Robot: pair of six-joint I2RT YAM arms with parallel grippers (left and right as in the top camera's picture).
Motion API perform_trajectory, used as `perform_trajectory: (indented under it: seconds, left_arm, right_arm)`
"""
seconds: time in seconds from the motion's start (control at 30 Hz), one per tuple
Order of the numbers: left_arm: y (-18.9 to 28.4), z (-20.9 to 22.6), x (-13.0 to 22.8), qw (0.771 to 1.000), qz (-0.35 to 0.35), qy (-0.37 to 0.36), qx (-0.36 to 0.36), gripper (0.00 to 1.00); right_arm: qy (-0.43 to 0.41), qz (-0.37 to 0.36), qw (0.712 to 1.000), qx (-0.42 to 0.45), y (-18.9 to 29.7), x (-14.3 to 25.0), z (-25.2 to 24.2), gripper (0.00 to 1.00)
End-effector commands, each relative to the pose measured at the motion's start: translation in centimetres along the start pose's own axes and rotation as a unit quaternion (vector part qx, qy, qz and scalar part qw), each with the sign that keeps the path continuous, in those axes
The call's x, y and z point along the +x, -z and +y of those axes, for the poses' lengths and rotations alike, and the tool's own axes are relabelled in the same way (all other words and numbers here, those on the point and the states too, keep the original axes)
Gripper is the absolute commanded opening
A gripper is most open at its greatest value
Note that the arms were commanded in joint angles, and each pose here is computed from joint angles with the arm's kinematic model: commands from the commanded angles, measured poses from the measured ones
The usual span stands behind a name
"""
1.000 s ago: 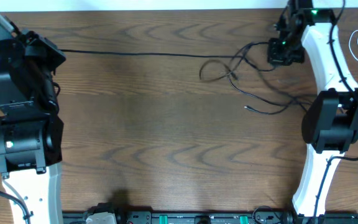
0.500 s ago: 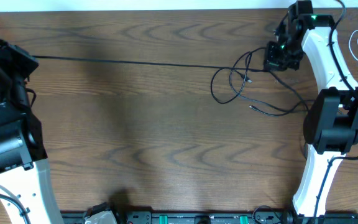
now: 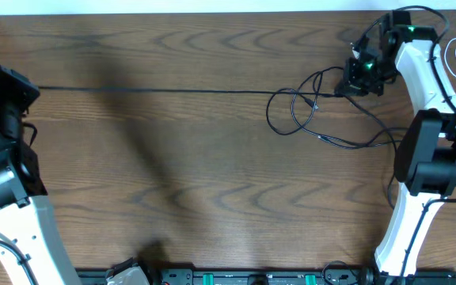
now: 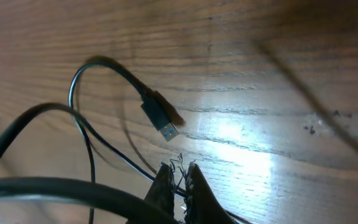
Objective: Untangle cables
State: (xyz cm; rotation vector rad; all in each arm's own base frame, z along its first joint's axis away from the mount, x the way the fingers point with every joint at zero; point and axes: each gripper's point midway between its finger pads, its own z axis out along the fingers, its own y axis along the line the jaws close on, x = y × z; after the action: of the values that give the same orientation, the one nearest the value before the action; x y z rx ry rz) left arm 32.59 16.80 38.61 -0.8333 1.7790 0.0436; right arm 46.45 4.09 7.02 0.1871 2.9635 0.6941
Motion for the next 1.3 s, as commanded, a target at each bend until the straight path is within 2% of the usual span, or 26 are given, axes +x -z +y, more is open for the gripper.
perform_trajectory:
  seconds: [0.0,0.2,0.33,0.5,0.67,0.8,0.93,1.13,1.27]
  left_arm:
    - [0.2,0.7,-0.7,1.000,0.005,-0.007,-0.005,0.12]
    - [-0.1,0.5,3.7,0.995,0.099,-0.015,0.007,0.27]
    - [0.5,-2.1,6.1,0.986,0.144,-0.058,0.064,0.35]
    - [1.1,-5.0,8.0,0.977,0.168,-0.086,0.103,0.44]
    - [2.6,-9.5,10.8,0.955,0.206,-0.112,0.183,0.47]
    - [3.4,-12.7,14.1,0.929,0.255,-0.132,0.234,0.50]
    - [3.4,-15.7,18.8,0.896,0.317,-0.164,0.263,0.50]
    - [4.0,-21.1,26.5,0.827,0.405,-0.195,0.338,0.50]
    - [5.6,-25.0,29.8,0.773,0.429,-0.201,0.422,0.50]
  right_arm:
    - [0.063,-0.005,0.998,-0.017,0.4,-0.1,-0.4,0.01]
    - [0.123,-0.028,0.991,-0.042,2.4,0.4,5.1,0.01]
    - [0.168,-0.063,0.983,-0.047,5.2,0.8,8.7,0.01]
    - [0.212,-0.096,0.971,-0.054,8.3,1.9,12.4,0.01]
    - [0.213,-0.110,0.969,-0.060,9.9,2.7,14.0,0.01]
    - [0.186,-0.104,0.975,-0.064,9.8,3.0,14.3,0.01]
    - [0.180,-0.100,0.976,-0.064,9.8,3.2,14.2,0.01]
    - [0.176,-0.090,0.978,-0.063,9.7,3.6,14.0,0.01]
    - [0.169,-0.088,0.980,-0.060,9.9,3.6,13.4,0.01]
